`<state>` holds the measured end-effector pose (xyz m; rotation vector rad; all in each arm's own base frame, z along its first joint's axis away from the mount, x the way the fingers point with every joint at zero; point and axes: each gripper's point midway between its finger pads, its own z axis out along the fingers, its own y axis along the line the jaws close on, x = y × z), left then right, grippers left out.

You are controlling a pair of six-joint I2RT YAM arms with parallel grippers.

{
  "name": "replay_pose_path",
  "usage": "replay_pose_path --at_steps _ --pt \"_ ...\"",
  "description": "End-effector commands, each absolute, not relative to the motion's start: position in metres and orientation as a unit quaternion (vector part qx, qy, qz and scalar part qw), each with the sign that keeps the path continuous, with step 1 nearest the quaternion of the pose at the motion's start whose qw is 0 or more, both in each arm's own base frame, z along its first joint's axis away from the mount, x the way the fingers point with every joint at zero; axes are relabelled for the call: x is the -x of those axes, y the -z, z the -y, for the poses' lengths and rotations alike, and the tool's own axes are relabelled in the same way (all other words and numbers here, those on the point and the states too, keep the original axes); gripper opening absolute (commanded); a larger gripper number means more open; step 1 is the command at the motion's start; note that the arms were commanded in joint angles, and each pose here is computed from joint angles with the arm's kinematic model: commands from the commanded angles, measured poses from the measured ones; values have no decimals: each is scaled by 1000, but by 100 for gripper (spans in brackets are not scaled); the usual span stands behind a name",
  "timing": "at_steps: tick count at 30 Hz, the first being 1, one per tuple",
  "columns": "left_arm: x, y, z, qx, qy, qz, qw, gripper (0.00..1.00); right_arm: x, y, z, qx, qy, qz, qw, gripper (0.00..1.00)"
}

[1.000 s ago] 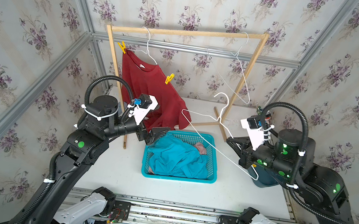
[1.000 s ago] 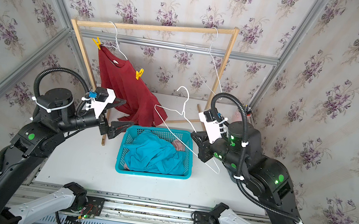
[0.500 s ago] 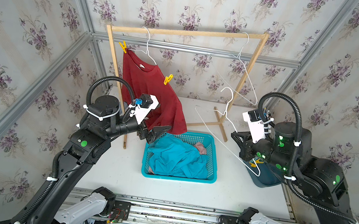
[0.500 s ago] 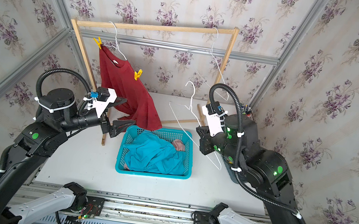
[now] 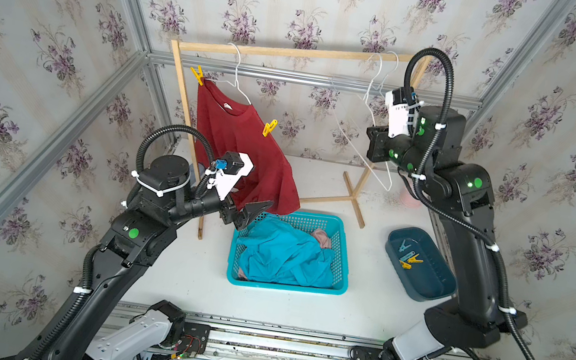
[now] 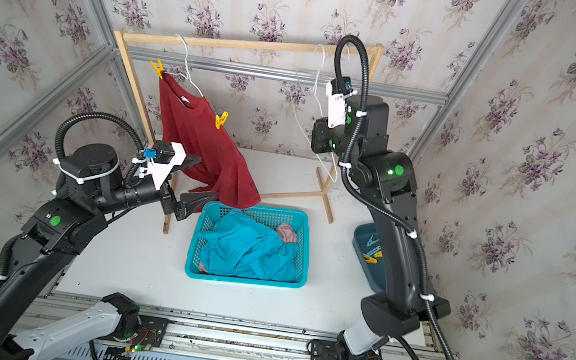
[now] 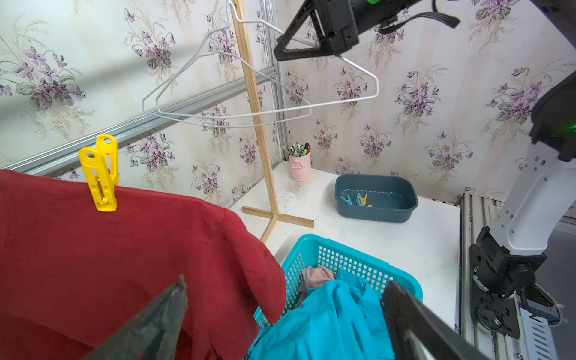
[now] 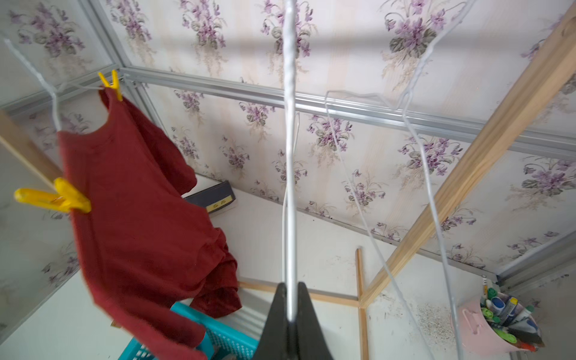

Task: Remove the clothespins securing t-shirts to the hanger
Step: Place the hanger on the clothes rail.

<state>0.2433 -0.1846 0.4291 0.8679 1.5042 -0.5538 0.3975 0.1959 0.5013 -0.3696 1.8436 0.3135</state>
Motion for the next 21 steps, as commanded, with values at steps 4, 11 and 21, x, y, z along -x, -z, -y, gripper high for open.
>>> replay_pose_path --at_steps 4,11,21 --pt "-246 -432 185 -385 229 -640 624 99 -444 -518 -199 138 -160 -771 601 0" --pt "-247 -428 184 -386 222 -642 624 99 -469 -501 -201 121 -178 -782 585 0" --pt "-250 -423 184 -385 220 -647 620 99 -465 -480 -200 120 -173 -808 551 5"
